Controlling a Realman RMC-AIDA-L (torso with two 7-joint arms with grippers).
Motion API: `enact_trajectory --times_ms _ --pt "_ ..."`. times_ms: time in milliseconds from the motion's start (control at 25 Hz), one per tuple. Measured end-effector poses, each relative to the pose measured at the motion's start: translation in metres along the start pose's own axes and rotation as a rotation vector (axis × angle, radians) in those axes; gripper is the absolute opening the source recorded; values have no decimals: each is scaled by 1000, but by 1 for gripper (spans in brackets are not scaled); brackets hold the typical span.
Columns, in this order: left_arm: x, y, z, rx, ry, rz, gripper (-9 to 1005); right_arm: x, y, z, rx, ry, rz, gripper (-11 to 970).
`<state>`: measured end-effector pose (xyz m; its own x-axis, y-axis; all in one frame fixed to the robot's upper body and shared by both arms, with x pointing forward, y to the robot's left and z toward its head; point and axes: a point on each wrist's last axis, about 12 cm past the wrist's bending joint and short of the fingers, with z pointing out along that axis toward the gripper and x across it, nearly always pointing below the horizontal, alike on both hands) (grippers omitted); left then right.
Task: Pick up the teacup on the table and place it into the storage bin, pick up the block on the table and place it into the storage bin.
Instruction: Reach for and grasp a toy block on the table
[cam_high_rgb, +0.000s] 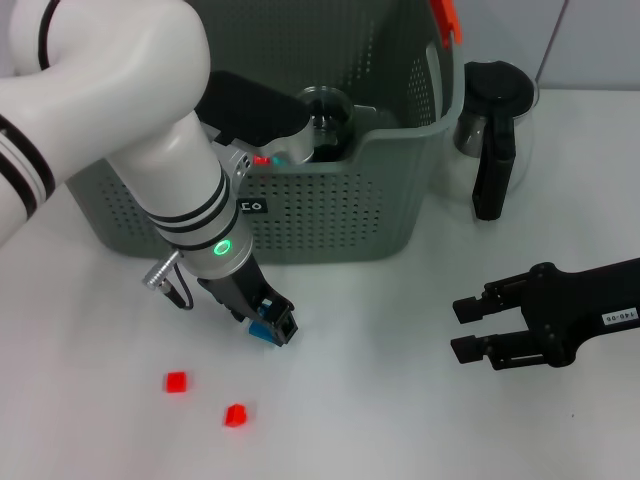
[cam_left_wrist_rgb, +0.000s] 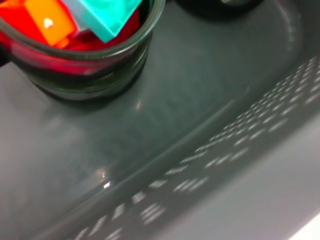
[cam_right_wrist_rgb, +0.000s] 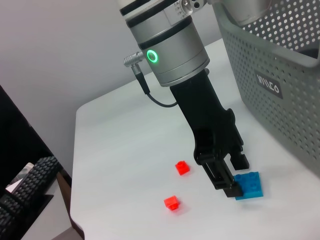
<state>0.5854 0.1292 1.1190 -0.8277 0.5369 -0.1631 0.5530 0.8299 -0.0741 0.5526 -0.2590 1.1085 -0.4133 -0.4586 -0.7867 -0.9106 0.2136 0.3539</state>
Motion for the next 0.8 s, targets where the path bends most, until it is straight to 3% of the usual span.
enact_trajectory --times_ms 800 --pt "-3 -7 4 -28 -11 58 583 1 0 0 0 -1 3 562"
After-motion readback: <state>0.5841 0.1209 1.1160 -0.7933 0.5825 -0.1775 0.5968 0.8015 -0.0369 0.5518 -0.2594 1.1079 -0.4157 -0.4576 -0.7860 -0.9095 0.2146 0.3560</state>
